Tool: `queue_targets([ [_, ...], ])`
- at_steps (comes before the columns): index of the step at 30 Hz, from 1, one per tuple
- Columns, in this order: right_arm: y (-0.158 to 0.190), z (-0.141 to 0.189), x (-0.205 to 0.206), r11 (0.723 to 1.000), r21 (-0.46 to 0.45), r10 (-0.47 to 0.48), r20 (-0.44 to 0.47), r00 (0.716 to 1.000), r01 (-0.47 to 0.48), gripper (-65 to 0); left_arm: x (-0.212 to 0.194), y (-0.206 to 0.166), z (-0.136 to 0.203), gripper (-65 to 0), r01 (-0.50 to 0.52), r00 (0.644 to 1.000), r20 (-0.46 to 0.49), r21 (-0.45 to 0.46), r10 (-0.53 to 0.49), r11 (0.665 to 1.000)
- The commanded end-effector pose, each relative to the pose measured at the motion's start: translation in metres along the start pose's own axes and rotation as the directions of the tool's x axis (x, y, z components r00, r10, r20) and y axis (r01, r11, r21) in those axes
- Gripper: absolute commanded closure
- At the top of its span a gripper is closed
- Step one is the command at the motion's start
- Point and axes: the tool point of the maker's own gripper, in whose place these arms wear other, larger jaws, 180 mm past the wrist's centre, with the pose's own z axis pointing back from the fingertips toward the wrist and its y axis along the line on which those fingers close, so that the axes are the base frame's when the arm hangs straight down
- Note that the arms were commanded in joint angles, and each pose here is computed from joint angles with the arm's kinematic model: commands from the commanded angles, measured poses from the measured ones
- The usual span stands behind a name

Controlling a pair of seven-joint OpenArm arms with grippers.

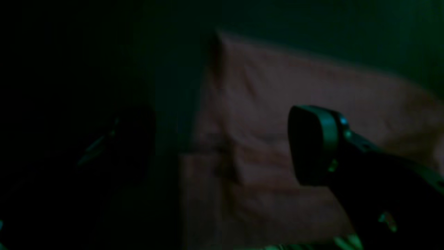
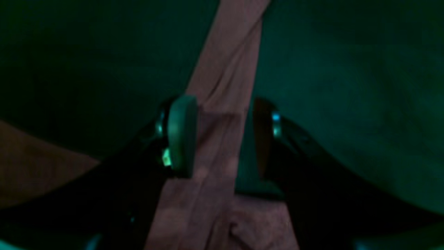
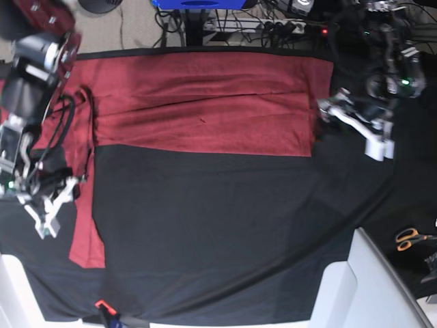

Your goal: Fold the T-shirt properly

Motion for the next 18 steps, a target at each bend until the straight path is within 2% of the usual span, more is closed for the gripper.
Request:
queue_targets([
  [1, -0.005, 0.002, 0.030, 1.000, 0.011, -0.011, 0.082, 0.997, 0.010, -25.7, 0.016, 0.003, 0.006, -58.6, 0.009, 0.999, 0.049, 0.007, -0.009, 1.000],
  [7, -0.006, -0.032, 0.033, 0.982, 0.062, -0.183, 0.097, 0.978, 0.178, -25.7, 0.026, 0.031, 0.021, -58.4, -0.032, 0.995, 0.097, 0.072, 0.025, 0.997],
  [11, 0.002, -0.045, 0.027, 0.967, 0.106, -0.242, 0.112, 0.964, 0.231, -25.4, 0.024, 0.031, 0.025, -57.9, 0.025, 0.995, 0.097, 0.038, -0.029, 0.999],
  [15, 0.001, -0.046, 0.027, 0.964, 0.110, -0.255, 0.141, 0.957, 0.241, -25.1, 0.014, 0.041, 0.026, -57.9, 0.005, 0.997, 0.077, 0.052, -0.009, 0.999],
  [17, -0.003, -0.047, 0.025, 0.963, 0.086, -0.266, 0.143, 0.953, 0.256, -21.5, 0.009, 0.043, 0.024, -57.9, -0.006, 0.998, 0.065, 0.053, 0.002, 0.999],
  [18, -0.004, -0.047, 0.025, 0.962, 0.079, -0.269, 0.143, 0.953, 0.260, -15.5, 0.007, 0.044, 0.023, -57.9, -0.012, 0.998, 0.059, 0.053, 0.009, 0.999],
])
